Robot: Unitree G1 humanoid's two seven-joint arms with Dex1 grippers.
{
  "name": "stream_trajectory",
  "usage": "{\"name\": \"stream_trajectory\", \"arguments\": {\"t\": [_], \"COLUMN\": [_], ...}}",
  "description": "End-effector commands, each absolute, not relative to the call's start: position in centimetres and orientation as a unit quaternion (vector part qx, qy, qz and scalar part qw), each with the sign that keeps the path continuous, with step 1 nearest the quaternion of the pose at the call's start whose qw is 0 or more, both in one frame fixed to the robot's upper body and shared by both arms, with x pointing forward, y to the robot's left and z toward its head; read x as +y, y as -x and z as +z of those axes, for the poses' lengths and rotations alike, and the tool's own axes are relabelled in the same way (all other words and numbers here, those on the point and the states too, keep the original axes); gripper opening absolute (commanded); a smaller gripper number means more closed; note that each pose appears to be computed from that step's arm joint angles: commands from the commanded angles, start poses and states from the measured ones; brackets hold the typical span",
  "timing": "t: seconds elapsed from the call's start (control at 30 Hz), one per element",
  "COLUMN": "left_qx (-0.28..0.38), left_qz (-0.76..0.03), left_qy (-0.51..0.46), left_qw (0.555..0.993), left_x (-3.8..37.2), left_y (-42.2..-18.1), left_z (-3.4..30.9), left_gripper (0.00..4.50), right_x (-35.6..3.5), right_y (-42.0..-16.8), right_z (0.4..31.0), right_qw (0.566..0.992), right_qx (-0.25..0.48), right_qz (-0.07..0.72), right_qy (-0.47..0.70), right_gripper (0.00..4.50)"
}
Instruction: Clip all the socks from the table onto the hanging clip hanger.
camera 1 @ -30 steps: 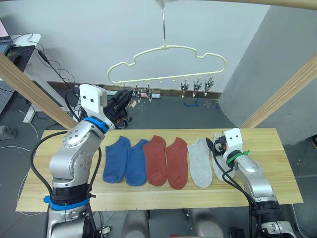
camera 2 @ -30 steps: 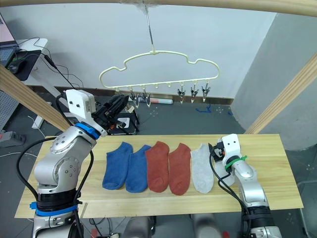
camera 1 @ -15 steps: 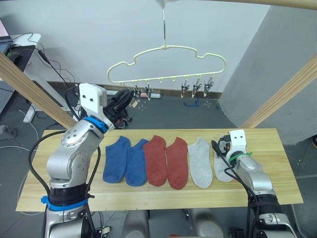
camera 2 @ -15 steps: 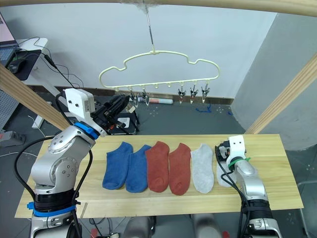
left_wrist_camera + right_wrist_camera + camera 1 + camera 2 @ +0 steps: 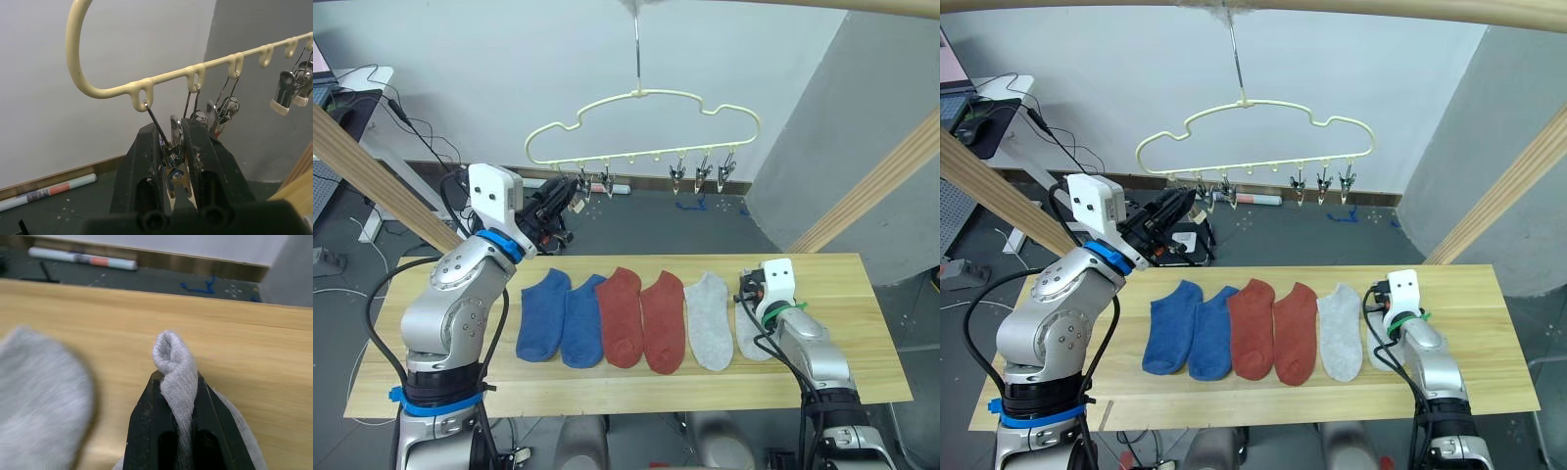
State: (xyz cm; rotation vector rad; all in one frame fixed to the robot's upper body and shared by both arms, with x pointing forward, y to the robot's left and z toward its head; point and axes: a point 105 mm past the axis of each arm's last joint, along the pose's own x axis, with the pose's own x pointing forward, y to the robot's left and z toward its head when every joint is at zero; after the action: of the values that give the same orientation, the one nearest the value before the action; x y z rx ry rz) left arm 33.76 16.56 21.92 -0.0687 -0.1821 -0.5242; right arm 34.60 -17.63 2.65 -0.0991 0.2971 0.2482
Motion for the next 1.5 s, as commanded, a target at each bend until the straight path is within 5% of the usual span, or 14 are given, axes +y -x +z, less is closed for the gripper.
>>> {"name": "stream_trajectory", "arguments": {"t": [0.03, 0.37, 0.87, 1.5], "left_qx": [-0.117, -0.113, -0.108, -0.103], "left_qz": [-0.274, -0.285, -0.295, -0.292], "left_qy": [0.028, 0.032, 0.040, 0.040], "left_qw": [0.954, 0.951, 0.949, 0.950], "left_x": [16.4, 15.9, 15.3, 15.4], "left_y": [-33.0, -32.9, -32.5, -32.5], "left_z": [23.5, 23.7, 23.6, 23.3], "left_gripper": [0.40, 0.39, 0.38, 0.38], "right_x": [-14.3, -2.2, 7.5, 9.2], "right_y": [-34.7, -34.2, -34.4, -33.9], "right_z": [6.8, 14.2, 15.3, 19.8], "right_qw": [0.973, 0.924, 0.900, 0.896], "right_qx": [0.065, -0.068, -0.054, -0.105], "right_qz": [0.194, 0.346, 0.420, 0.430], "right_qy": [0.105, 0.148, 0.102, 0.036], "right_gripper": [0.00, 0.00, 0.00, 0.00]}}
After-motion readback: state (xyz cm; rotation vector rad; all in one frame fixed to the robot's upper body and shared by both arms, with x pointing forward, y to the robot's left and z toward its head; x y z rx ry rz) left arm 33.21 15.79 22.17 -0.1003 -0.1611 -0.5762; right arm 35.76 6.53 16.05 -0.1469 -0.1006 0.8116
